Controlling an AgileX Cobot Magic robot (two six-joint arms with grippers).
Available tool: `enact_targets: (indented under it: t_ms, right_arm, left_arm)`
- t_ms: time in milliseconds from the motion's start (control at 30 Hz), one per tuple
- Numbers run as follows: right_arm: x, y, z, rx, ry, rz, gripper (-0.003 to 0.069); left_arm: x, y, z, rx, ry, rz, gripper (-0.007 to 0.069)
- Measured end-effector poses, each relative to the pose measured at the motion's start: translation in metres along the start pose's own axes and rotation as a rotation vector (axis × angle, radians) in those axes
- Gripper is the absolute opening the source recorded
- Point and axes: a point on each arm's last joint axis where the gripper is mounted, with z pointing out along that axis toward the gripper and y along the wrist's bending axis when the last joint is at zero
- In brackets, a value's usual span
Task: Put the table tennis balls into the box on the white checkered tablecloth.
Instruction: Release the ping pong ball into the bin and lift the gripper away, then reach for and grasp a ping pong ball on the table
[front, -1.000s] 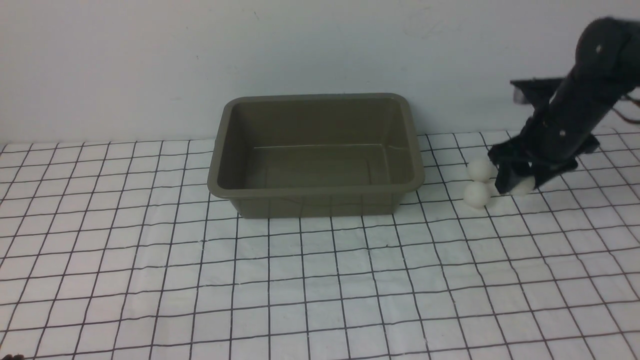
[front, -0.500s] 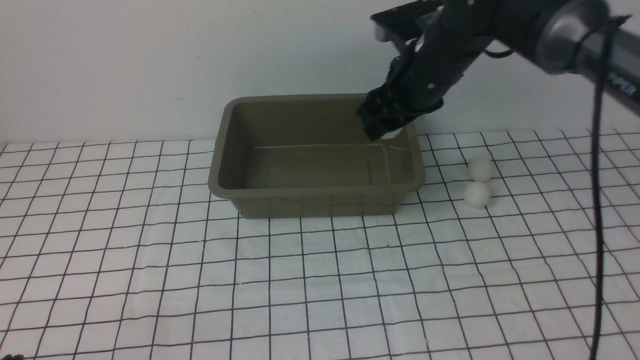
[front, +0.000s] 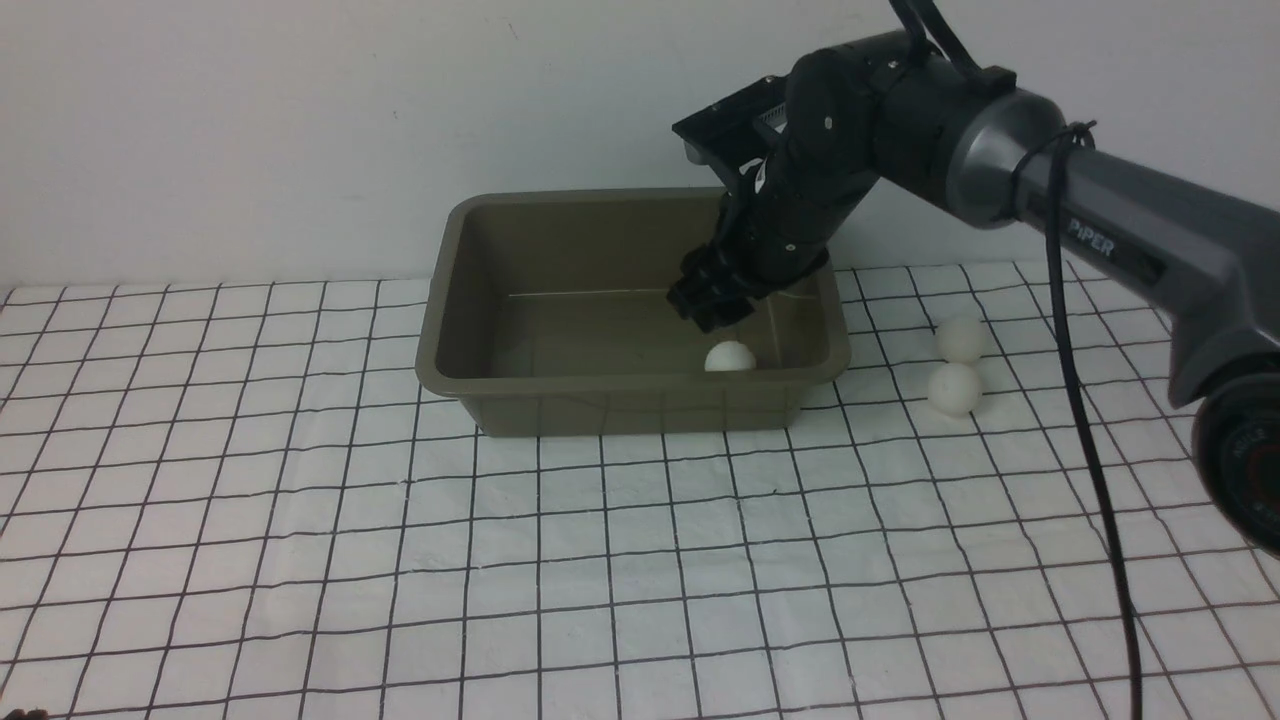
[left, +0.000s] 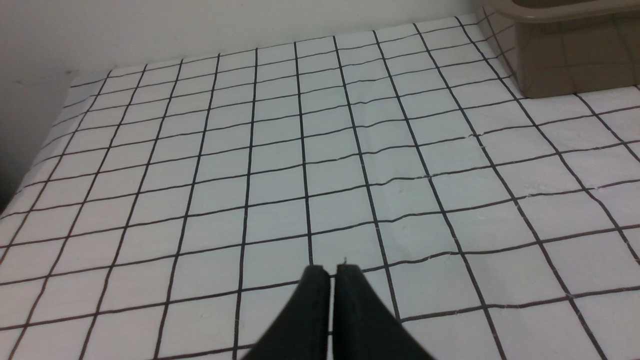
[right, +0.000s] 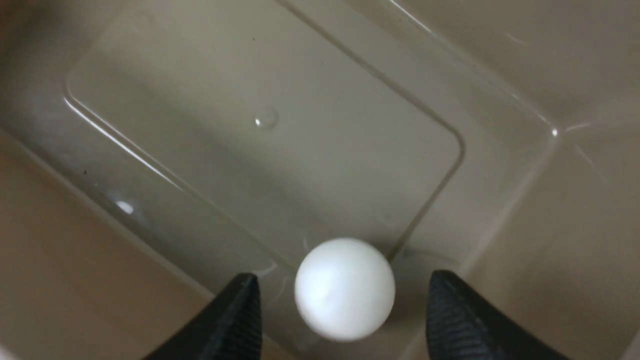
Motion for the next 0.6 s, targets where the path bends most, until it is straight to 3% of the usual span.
enact_targets:
  t_ms: [200, 400, 600]
  right_arm:
    - [0.0, -0.001, -0.004, 0.012, 0.006, 0.01, 0.0411]
    - [-0.007, -0.016, -0.035, 0.133, 0.035, 0.029, 0.0411]
    - [-0.008, -0.055, -0.066, 0.26, 0.029, 0.132, 0.0411]
  left_arm:
    - [0.0, 0.0, 0.0, 0.0, 0.0, 0.0, -0.0004]
    - [0.0, 0.0, 0.0, 0.0, 0.0, 0.0, -0.0004]
    - [0.0, 0.0, 0.0, 0.0, 0.0, 0.0, -0.0004]
